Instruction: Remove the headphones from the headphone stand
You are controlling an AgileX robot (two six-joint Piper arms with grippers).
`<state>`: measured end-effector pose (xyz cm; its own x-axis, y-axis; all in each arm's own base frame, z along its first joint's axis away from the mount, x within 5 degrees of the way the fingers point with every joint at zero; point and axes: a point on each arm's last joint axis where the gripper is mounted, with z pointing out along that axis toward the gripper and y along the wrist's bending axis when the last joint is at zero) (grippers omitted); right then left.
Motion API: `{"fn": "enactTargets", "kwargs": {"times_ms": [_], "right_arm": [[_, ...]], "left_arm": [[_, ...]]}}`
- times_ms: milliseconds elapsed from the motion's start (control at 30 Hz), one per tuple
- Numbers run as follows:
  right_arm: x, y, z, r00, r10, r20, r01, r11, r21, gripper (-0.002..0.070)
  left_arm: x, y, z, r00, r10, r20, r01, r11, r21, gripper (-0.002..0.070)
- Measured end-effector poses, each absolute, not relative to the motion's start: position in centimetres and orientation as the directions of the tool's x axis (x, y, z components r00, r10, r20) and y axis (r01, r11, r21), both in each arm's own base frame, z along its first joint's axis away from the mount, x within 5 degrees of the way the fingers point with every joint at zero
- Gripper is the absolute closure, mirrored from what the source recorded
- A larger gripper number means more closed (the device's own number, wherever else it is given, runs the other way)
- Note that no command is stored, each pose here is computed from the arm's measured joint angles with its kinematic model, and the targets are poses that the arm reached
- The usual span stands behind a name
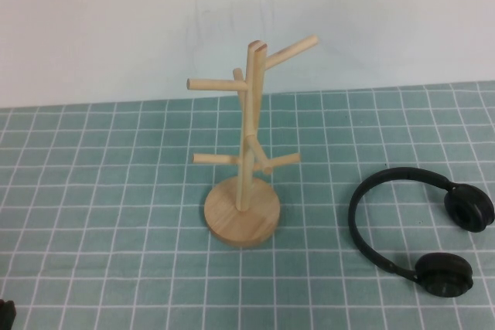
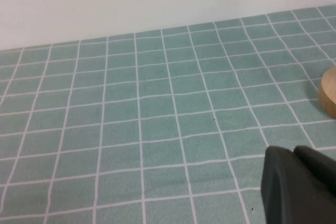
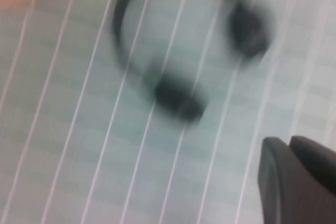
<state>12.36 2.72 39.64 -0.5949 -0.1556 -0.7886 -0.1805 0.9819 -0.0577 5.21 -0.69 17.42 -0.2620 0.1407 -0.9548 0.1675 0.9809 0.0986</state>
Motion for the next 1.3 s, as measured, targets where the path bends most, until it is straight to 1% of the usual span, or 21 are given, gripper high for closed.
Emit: {"fn": "enactTargets", "kwargs": {"times_ms": [67, 133, 200, 300, 433, 500, 600, 700, 733, 800, 900, 967, 1033, 1133, 1300], "right_arm": [[10.7, 2.0, 40.0, -0.425, -0.022, -0.905, -0.136, 0.990, 0.040, 0.0682], [9.0, 1.4, 39.2, -0.292, 0.070, -0.954, -0.119, 0.987, 0.109, 0.0682], [7.4, 0.9, 37.7, -0.189, 0.099, -0.977, -0.113, 0.986, 0.122, 0.0682], [5.5, 0.4, 34.8, -0.111, 0.113, -0.987, -0.105, 0.987, 0.125, 0.0682], [4.9, 0.4, 30.9, 0.008, 0.136, -0.991, -0.113, 0.984, 0.134, 0.0682], [5.4, 0.6, 28.7, 0.009, 0.151, -0.988, -0.126, 0.981, 0.149, 0.0682], [6.3, 0.9, 24.6, -0.053, 0.198, -0.979, -0.130, 0.971, 0.203, 0.0682], [6.7, 0.9, 20.5, -0.094, 0.195, -0.976, -0.123, 0.971, 0.206, 0.0682], [6.7, 1.0, 19.5, -0.101, 0.183, -0.978, -0.124, 0.973, 0.195, 0.0682], [6.4, 0.7, 18.7, -0.215, 0.043, -0.976, -0.106, 0.992, 0.067, 0.0682], [6.0, 0.3, 17.9, -0.260, -0.041, -0.965, -0.078, 0.997, -0.021, 0.0682], [5.5, 0.0, 17.8, -0.244, -0.036, -0.969, -0.041, 0.999, -0.027, 0.0682], [5.2, -0.2, 18.1, -0.195, -0.008, -0.981, -0.003, 1.000, -0.008, 0.0682], [5.2, -0.4, 17.9, -0.211, 0.065, -0.975, 0.061, 0.997, 0.054, 0.0682], [5.1, -1.0, 17.9, -0.201, 0.096, -0.975, 0.167, 0.984, 0.062, 0.0682]], "left_arm": [[5.2, -0.7, 17.4, -0.262, 0.141, -0.955, 0.168, 0.981, 0.099, 0.0681], [5.2, -0.7, 17.4, -0.262, 0.141, -0.955, 0.168, 0.981, 0.099, 0.0681], [5.2, -0.7, 17.4, -0.262, 0.141, -0.955, 0.168, 0.981, 0.099, 0.0681], [5.2, -0.7, 17.4, -0.262, 0.141, -0.955, 0.168, 0.981, 0.099, 0.0681], [5.2, -0.7, 17.4, -0.262, 0.141, -0.955, 0.168, 0.981, 0.099, 0.0681], [5.2, -0.7, 17.4, -0.262, 0.141, -0.955, 0.168, 0.981, 0.099, 0.0681], [5.2, -0.7, 17.4, -0.262, 0.141, -0.955, 0.168, 0.981, 0.099, 0.0681], [5.2, -0.7, 17.4, -0.262, 0.141, -0.955, 0.168, 0.981, 0.099, 0.0681], [5.2, -0.7, 17.4, -0.262, 0.141, -0.955, 0.168, 0.981, 0.099, 0.0681], [5.2, -0.7, 17.4, -0.262, 0.141, -0.955, 0.168, 0.981, 0.099, 0.0681], [5.2, -0.7, 17.4, -0.262, 0.141, -0.955, 0.168, 0.981, 0.099, 0.0681], [5.2, -0.7, 17.4, -0.262, 0.141, -0.955, 0.168, 0.981, 0.099, 0.0681], [5.2, -0.7, 17.4, -0.262, 0.141, -0.955, 0.168, 0.981, 0.099, 0.0681], [5.2, -0.7, 17.4, -0.262, 0.141, -0.955, 0.168, 0.981, 0.099, 0.0681], [5.2, -0.7, 17.4, -0.262, 0.141, -0.955, 0.169, 0.981, 0.099, 0.0681]]}}
